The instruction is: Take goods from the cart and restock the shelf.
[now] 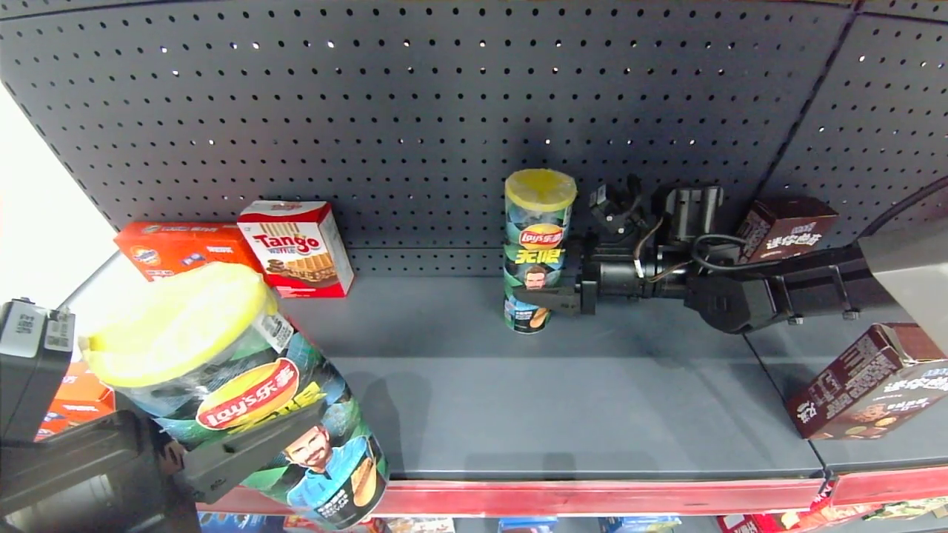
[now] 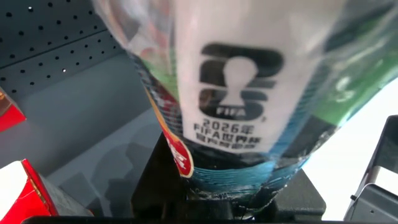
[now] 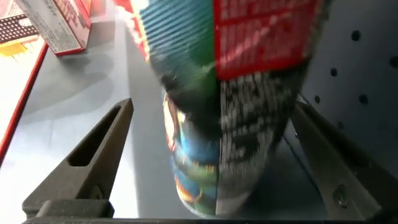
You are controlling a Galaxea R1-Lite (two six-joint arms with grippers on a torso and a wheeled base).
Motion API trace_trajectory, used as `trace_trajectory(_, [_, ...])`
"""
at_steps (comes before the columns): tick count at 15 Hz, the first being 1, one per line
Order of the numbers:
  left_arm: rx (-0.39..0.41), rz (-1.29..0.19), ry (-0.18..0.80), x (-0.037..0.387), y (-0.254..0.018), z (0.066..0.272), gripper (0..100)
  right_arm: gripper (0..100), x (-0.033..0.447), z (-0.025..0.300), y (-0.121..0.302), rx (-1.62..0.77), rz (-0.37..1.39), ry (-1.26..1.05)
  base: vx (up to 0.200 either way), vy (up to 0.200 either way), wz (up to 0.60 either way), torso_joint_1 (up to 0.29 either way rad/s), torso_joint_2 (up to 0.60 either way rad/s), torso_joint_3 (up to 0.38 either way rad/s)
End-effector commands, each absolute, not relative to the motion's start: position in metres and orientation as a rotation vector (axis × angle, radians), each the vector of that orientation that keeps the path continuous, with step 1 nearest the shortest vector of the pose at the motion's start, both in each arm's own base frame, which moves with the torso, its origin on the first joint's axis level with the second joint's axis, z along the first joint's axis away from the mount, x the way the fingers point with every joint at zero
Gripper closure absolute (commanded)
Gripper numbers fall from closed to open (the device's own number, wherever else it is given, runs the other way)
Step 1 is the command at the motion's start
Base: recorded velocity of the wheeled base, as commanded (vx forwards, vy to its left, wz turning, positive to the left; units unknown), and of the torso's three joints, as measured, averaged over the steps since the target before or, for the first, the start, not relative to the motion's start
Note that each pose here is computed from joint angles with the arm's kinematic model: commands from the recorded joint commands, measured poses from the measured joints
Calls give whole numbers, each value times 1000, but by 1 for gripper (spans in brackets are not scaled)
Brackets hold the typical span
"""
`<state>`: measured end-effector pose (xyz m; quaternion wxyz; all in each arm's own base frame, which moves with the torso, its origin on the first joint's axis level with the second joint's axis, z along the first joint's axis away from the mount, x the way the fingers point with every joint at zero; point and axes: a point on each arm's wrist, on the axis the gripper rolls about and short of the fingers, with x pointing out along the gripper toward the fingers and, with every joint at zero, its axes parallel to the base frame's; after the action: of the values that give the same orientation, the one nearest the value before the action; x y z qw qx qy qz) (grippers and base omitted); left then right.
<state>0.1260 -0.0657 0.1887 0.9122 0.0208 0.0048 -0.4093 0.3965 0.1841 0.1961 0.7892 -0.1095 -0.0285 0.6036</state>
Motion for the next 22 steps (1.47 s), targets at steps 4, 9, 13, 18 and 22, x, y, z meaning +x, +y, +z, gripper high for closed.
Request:
trace_trajectory(4, [43,-843,9,126,-66,189,100,100,404,187,198,-224,1313,-57,0,0,0,0,0,0])
trace_trajectory(9, [43,-842,-4,127,-66,192,100,100,403,190,196,-225,1306,-61,0,0,0,0,0,0])
trace_trajectory(13, [42,-842,-11,127,-66,194,100,100,389,215,195,-237,1309,-114,0,0,0,0,0,0])
trace_trajectory(18, [42,-847,-20,128,-67,197,100,100,322,256,185,-249,1312,-161,0,0,0,0,0,0])
trace_trajectory(22, [42,-846,-35,131,-68,202,100,100,269,226,174,-239,1362,-114,0,0,0,0,0,0])
